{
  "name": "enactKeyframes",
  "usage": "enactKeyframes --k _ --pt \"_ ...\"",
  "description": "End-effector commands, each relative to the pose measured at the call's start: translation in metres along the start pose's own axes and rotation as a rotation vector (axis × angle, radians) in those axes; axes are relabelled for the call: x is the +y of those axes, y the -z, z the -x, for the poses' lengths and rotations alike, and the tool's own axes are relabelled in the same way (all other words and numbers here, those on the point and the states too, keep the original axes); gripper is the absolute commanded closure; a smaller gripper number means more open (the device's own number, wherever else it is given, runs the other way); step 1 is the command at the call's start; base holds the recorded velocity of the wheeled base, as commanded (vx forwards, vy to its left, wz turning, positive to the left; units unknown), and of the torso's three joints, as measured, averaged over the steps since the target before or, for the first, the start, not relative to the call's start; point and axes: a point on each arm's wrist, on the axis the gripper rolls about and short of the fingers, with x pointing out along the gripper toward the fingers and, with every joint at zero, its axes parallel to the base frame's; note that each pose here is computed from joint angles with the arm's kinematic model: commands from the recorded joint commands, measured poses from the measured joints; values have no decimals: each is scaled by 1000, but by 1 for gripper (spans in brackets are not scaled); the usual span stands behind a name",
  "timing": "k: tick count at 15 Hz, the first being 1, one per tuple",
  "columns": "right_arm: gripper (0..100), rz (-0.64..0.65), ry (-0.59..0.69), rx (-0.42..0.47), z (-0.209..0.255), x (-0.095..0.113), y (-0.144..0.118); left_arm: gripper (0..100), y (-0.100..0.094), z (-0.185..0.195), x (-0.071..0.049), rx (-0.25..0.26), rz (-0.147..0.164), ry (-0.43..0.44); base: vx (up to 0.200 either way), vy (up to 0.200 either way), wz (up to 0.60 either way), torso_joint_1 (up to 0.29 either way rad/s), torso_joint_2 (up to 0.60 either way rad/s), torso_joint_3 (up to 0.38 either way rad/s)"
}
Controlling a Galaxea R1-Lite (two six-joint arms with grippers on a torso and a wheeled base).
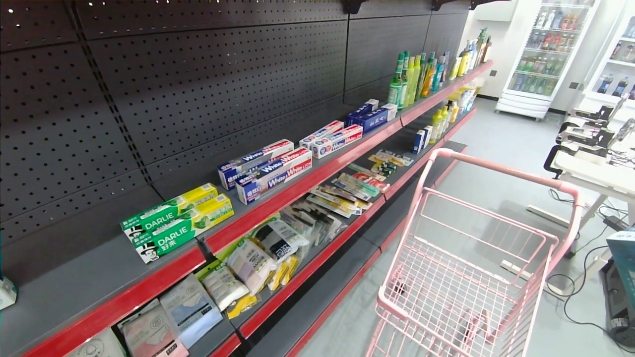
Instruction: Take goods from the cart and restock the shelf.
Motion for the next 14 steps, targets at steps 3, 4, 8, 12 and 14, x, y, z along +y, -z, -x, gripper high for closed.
enactKeyframes --k 3,4,8,12,14 --pt "100 19 -4 10 -3 -2 -5 0 0 0 0 1 -1 -1 0 0 0 172 -351 -178" --pt "100 25 -6 10 -3 -2 -7 0 0 0 0 1 -1 1 0 0 0 159 -339 -178" --pt "100 39 -1 -3 -7 -4 -13 0 0 0 0 1 -1 -1 0 0 0 170 -350 -183" --pt "100 42 -2 -2 -7 -4 -12 0 0 0 0 1 -1 1 0 0 0 137 -271 -144" --pt "100 42 -2 -2 -7 -4 -12 0 0 0 0 1 -1 1 0 0 0 105 -215 -110"
